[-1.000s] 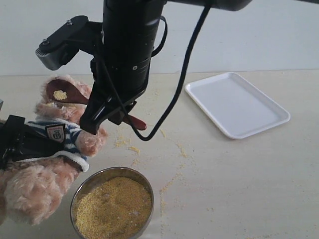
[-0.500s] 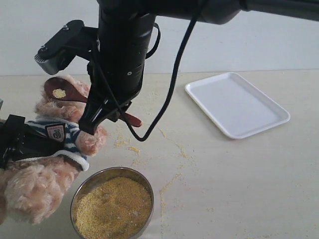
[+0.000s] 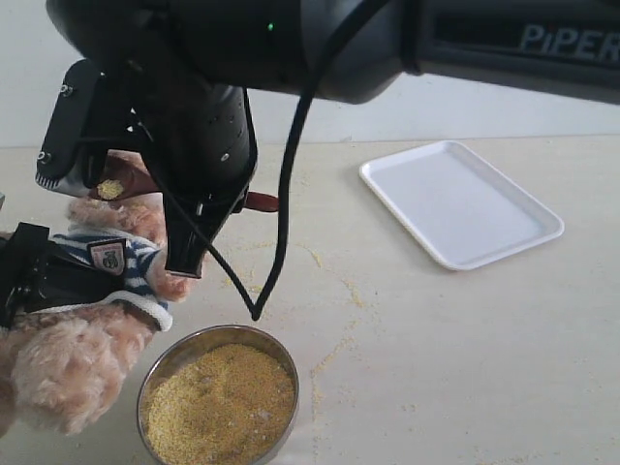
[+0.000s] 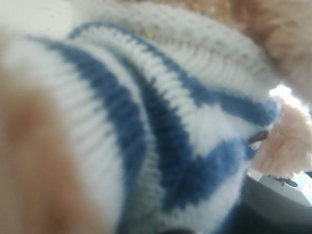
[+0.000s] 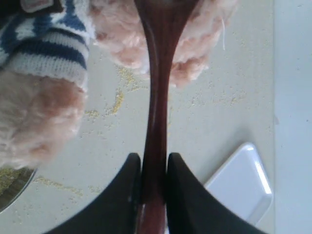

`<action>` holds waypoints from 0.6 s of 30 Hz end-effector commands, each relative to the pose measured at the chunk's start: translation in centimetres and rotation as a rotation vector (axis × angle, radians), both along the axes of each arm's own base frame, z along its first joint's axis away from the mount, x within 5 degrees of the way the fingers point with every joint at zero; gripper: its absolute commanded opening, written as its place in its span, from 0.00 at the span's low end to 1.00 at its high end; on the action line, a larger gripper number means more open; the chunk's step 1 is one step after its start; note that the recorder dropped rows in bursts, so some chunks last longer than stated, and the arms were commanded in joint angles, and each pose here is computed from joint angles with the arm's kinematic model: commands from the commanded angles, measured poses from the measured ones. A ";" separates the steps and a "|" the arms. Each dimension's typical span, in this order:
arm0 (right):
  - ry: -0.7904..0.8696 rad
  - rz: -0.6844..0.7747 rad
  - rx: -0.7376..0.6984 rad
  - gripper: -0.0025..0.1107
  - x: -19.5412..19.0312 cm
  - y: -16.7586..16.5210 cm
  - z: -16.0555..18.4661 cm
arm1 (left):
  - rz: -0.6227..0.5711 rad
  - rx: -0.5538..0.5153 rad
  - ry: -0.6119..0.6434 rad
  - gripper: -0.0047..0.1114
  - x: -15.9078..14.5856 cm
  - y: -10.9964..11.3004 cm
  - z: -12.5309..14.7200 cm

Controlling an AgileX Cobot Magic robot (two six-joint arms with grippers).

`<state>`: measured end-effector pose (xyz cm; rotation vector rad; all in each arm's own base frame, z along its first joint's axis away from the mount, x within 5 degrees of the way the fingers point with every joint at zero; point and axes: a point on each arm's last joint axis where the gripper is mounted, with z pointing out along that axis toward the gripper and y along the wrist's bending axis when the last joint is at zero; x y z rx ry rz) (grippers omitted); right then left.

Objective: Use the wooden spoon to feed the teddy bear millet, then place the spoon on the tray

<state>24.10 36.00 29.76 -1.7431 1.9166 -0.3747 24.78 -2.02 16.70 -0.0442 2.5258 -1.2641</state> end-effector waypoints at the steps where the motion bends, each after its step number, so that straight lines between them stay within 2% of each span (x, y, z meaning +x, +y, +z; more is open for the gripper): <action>1: -0.032 -0.005 0.012 0.02 0.1 0.0 0.4 | -0.020 -0.027 -0.016 0.08 -0.2 -0.3 0.5; 12: -0.129 0.004 -0.001 0.02 0.2 0.3 0.9 | -0.022 -0.029 -0.015 0.08 -0.3 -0.3 0.5; 18: -0.237 0.026 -0.080 0.02 -0.6 0.6 1.5 | -0.022 -0.029 -0.015 0.08 -0.3 -0.3 0.5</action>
